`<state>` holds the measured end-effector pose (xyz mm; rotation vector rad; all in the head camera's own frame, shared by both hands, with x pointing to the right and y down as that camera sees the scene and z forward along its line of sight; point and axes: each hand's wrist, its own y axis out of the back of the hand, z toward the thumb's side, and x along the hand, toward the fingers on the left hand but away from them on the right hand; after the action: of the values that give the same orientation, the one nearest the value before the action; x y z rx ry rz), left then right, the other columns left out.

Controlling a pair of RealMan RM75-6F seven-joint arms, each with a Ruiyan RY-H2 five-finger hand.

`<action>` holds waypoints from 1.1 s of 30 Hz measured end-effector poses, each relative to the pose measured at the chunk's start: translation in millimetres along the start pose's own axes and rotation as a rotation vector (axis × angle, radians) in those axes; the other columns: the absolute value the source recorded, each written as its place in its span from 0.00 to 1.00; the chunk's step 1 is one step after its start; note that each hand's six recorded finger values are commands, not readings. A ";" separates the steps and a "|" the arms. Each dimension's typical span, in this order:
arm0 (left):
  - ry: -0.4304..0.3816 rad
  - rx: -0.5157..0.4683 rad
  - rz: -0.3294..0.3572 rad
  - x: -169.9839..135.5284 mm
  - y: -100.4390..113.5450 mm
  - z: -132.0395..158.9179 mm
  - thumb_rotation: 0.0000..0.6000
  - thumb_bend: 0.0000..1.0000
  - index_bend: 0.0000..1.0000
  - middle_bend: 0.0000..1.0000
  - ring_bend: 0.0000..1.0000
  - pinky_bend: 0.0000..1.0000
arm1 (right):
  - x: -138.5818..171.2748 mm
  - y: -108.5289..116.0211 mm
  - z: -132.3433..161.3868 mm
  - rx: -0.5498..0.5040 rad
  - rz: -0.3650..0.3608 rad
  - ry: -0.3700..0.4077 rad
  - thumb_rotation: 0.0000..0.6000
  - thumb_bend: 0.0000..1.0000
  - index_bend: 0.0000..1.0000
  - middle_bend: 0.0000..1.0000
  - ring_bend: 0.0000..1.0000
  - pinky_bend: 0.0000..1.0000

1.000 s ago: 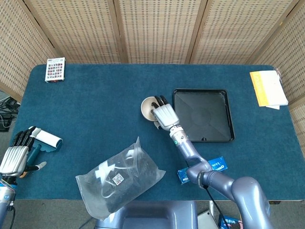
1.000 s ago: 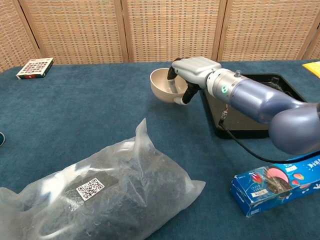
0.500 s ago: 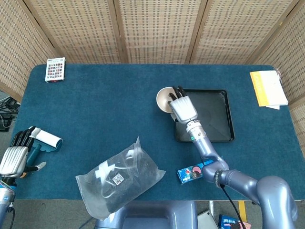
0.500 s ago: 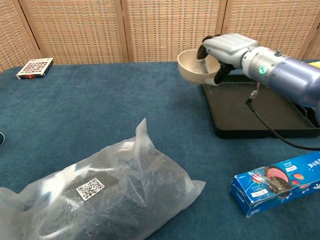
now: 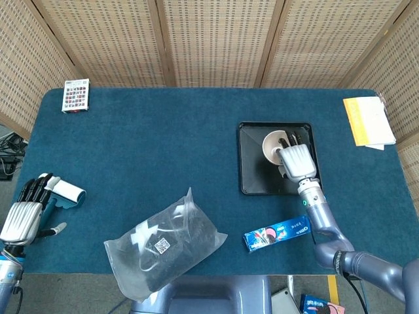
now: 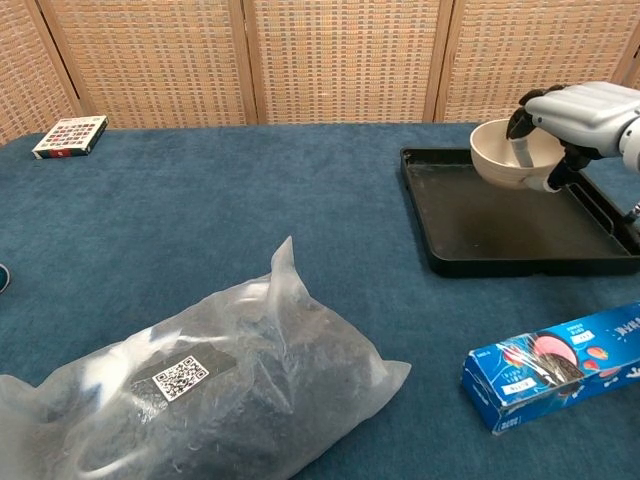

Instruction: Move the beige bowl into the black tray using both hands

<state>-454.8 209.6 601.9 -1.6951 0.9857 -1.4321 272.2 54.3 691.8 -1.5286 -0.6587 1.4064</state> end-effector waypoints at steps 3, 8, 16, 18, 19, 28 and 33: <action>-0.004 0.000 0.001 -0.6 0.2 1.4 1.00 0.00 0.00 0.00 0.00 0.00 | 0.5 -3.9 -2.2 0.002 0.010 -0.006 1.00 0.54 0.69 0.31 0.08 0.11; -0.002 -0.001 0.003 -0.7 0.5 0.8 1.00 0.00 0.00 0.00 0.00 0.00 | -1.7 -11.6 -6.7 0.001 0.028 -0.023 1.00 0.54 0.69 0.31 0.08 0.11; -0.001 0.002 0.004 0.0 -0.9 0.4 1.00 0.00 0.00 0.00 0.00 0.00 | -3.2 -26.5 -13.9 -0.008 0.064 -0.046 1.00 0.54 0.69 0.31 0.08 0.11; -0.003 0.002 0.003 0.0 -1.3 1.1 1.00 0.00 0.00 0.00 0.00 0.00 | -4.5 -29.3 -16.3 -0.008 0.067 -0.053 1.00 0.54 0.68 0.30 0.08 0.11; -0.003 0.002 0.002 0.1 -1.4 1.0 1.00 0.00 0.00 0.00 0.00 0.00 | -5.3 -30.1 -17.3 -0.009 0.069 -0.057 1.00 0.54 0.68 0.30 0.08 0.11; -0.003 0.003 -0.003 0.4 -2.7 0.9 1.00 0.00 0.00 0.00 0.00 0.00 | -9.8 -38.1 -28.1 -0.009 0.091 -0.091 1.00 0.50 0.63 0.25 0.07 0.08; -0.005 0.002 -0.001 0.3 -2.4 1.3 1.00 0.00 0.00 0.00 0.00 0.00 | -7.0 -40.2 -29.6 0.007 0.103 -0.092 1.00 0.34 0.43 0.09 0.01 0.04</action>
<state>-453.2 210.5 604.0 -1.6975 0.9810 -1.4283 307.1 57.6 728.0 -1.5179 -0.6380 1.5631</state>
